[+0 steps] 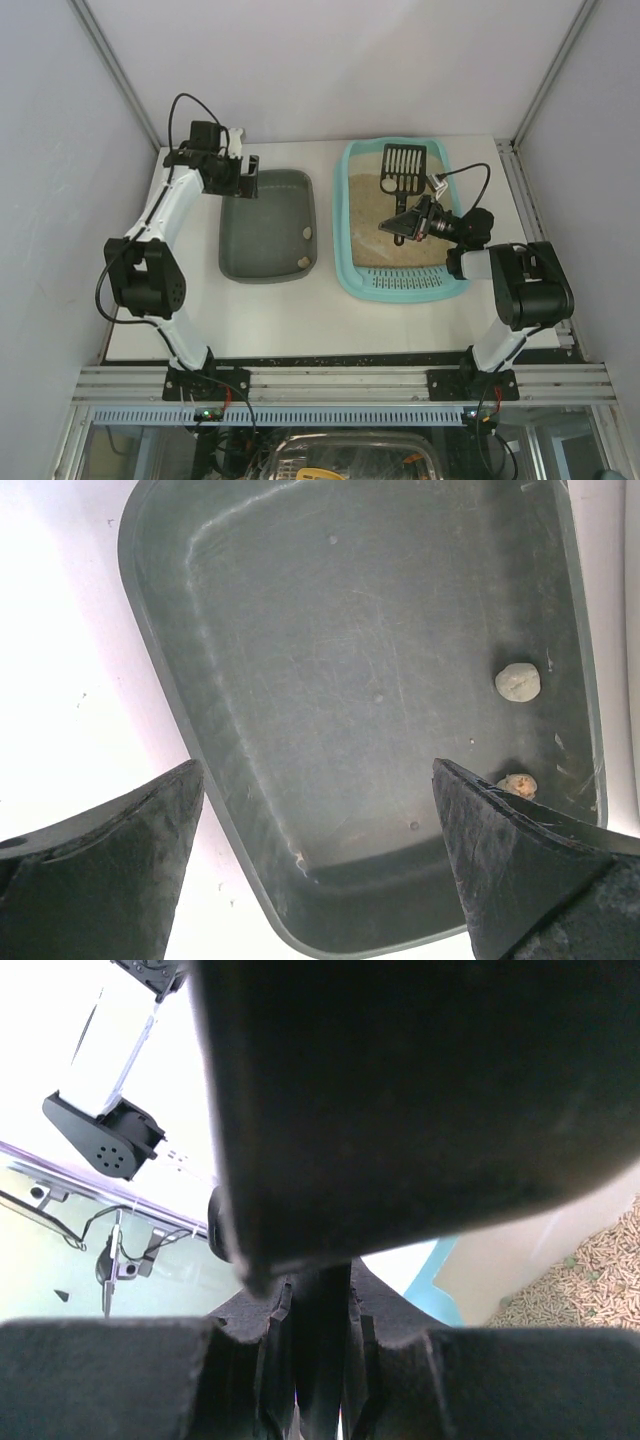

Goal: Clean the litter box

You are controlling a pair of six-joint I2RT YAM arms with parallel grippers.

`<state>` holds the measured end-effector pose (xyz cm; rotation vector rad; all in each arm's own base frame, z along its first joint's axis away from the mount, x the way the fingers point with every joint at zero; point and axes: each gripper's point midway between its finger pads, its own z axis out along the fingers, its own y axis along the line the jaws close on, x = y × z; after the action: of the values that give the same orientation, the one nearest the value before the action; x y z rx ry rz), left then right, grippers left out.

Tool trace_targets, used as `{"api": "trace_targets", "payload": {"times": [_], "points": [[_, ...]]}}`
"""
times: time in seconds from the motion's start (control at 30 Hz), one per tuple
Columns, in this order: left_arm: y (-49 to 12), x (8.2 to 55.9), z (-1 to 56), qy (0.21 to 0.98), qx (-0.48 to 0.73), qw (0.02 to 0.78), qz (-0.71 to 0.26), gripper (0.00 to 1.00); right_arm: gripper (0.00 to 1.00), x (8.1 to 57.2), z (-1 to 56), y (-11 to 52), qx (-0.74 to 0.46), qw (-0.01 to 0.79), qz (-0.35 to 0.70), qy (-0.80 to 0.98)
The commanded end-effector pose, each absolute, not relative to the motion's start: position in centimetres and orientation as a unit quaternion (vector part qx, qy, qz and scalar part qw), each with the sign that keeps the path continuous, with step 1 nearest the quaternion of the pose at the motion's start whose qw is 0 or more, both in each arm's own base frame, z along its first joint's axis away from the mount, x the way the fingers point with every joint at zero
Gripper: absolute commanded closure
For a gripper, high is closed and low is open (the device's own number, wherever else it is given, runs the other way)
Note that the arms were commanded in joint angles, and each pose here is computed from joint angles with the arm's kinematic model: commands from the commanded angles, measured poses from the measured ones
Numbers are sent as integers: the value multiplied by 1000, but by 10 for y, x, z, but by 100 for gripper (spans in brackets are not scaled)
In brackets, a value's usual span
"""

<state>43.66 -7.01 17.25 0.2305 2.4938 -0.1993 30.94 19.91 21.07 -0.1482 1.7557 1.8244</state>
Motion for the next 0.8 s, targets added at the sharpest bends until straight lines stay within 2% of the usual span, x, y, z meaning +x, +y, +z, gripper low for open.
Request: {"api": "trace_targets", "payload": {"times": [0.0,0.1,0.2,0.3,0.4,0.53,0.77], "points": [[-70,430,195,932,103,340,-70,0,100,313,225,197,-74,329,687,644],[-72,428,193,933,104,338,-69,0,100,311,227,207,-69,301,694,651],[-72,427,194,933,108,338,-65,0,100,327,224,201,10,256,713,653],[-71,426,193,933,109,339,-58,0,100,334,223,203,56,183,737,648],[-71,425,190,934,109,337,-55,0,100,319,224,220,38,106,745,658],[-71,425,193,935,100,332,-69,0,100,306,239,233,20,93,748,657],[-86,422,228,923,124,293,-216,0,100,289,227,250,-41,84,648,756]]}}
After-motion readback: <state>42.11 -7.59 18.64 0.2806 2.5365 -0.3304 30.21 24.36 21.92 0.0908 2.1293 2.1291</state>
